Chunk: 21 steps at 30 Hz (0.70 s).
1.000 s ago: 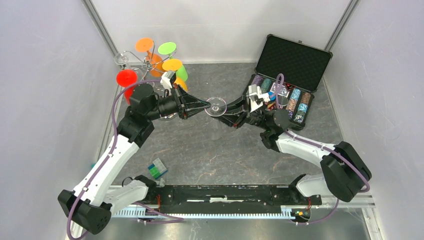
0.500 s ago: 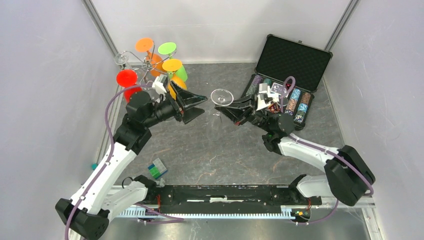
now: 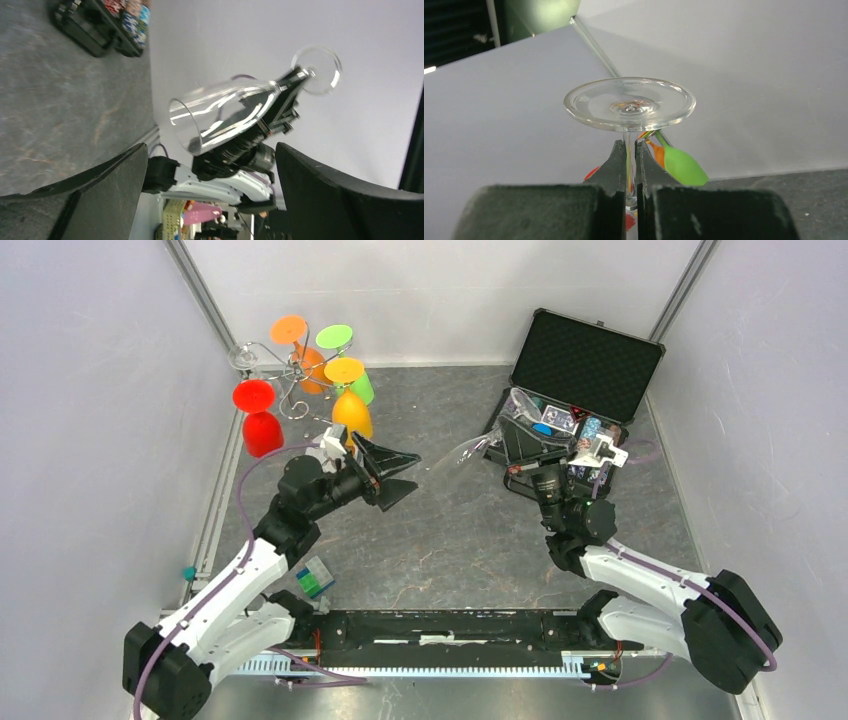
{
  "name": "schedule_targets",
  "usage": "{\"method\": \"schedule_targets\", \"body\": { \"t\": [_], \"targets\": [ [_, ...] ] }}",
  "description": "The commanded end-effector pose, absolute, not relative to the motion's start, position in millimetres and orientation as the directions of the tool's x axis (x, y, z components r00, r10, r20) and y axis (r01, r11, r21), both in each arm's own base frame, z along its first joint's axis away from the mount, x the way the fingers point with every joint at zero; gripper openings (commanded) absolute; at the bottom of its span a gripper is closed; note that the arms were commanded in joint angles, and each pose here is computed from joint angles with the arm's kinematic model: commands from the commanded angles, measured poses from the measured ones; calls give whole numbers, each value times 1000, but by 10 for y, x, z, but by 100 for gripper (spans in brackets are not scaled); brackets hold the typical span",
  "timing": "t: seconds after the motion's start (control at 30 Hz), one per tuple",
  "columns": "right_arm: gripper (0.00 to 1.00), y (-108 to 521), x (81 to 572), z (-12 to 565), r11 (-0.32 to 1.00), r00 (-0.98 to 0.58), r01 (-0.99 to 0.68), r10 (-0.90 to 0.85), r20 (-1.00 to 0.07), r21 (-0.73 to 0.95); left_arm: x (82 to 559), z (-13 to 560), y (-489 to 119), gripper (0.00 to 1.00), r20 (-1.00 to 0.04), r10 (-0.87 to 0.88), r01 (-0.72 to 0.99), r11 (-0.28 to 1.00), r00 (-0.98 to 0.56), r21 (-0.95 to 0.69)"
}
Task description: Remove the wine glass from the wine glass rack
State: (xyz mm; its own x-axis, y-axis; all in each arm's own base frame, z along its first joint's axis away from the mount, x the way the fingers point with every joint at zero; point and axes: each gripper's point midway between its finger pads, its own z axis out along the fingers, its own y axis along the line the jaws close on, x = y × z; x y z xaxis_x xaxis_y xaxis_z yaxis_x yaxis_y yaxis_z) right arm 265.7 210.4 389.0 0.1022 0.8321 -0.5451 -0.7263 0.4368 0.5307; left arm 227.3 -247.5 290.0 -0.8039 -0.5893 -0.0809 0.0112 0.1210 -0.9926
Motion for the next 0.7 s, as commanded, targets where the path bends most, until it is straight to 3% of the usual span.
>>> {"method": "schedule_targets", "body": {
  "t": [0.0,0.2,0.67],
  "targets": [
    [0,1767,2758,3950,307,105,-637,944,-314,707,2183,3307,-2673,97,-55,-559,92,-38,-827,-995],
    [0,1726,2832,3804,216,53,-577,972,-228,787,2138,3402,-2823,68,-35,-536,108,-105,-843,-989],
    [0,1871,2884,3468,81,-101,-477,984,-147,875,2217,3602,-2881,51,-95,-577,198,-117,-811,-973]
  ]
}}
